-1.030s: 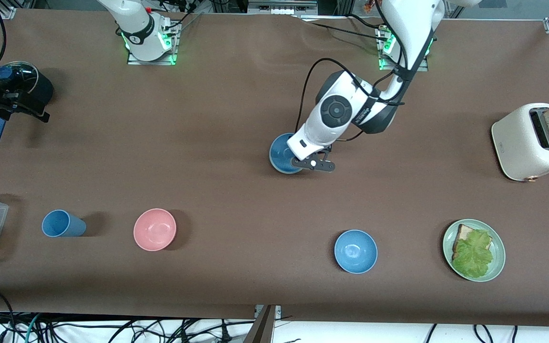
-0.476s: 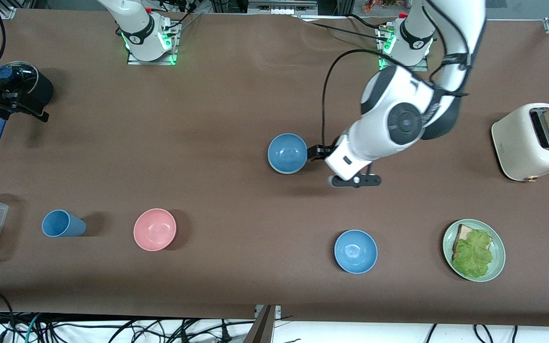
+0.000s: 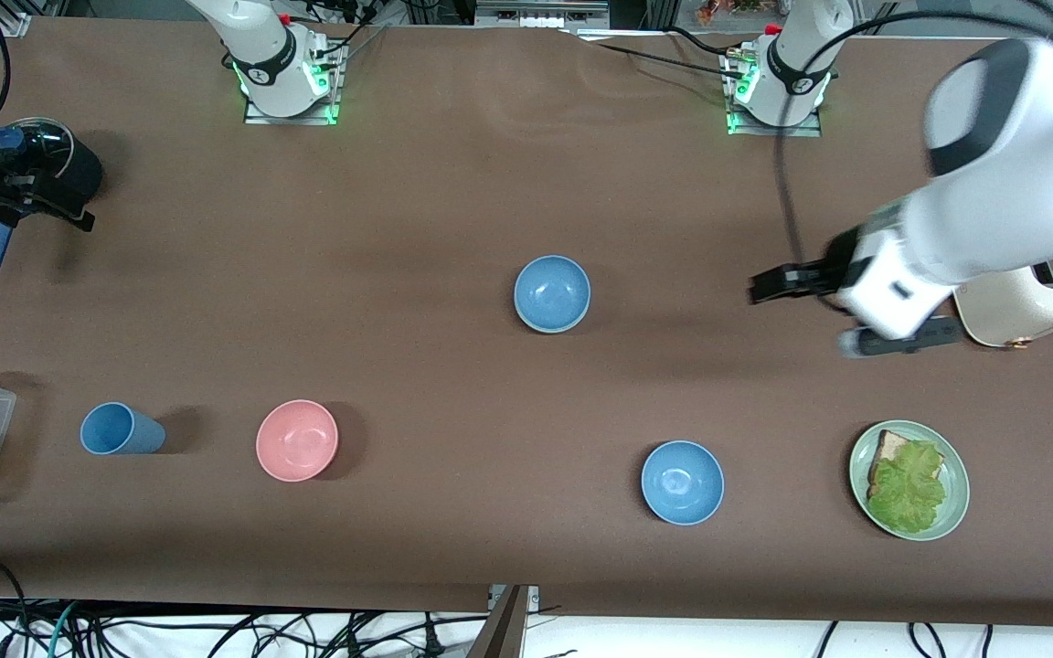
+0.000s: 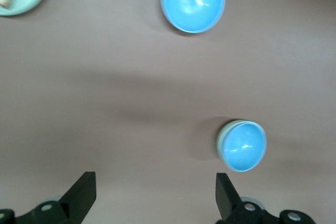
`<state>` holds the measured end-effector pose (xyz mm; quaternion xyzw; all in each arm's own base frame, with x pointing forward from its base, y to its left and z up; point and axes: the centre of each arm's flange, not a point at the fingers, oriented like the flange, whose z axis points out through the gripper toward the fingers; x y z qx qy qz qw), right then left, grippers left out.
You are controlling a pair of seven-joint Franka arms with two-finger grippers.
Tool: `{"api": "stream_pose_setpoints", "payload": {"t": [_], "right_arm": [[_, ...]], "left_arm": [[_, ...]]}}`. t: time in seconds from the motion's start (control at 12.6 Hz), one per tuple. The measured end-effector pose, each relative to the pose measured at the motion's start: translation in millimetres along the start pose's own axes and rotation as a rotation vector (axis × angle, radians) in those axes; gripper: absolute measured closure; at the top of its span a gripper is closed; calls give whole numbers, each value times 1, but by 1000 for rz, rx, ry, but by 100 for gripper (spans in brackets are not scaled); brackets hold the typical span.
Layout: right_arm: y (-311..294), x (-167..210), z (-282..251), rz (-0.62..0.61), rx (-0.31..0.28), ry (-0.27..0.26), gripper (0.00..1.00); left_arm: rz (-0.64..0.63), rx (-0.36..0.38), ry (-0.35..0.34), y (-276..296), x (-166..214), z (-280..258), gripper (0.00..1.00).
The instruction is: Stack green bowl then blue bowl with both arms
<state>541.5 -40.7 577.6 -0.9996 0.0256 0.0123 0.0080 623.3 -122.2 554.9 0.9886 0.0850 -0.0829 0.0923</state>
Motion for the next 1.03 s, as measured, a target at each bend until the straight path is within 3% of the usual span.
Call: {"api": "stream_pose_setpoints", "payload": {"t": [0.24,0.48,1.03], "right_arm": [[-1,0,-1,-2,0,0,0],[-1,0,-1,-2,0,-1,0],[-1,0,-1,-2,1,-2,0]], "left_arm": [[59,93,44,-52,-1,-35,0],[155,126,36,-69,-9,-48,0],[228,131,11,-78,-5,-41,0]]}}
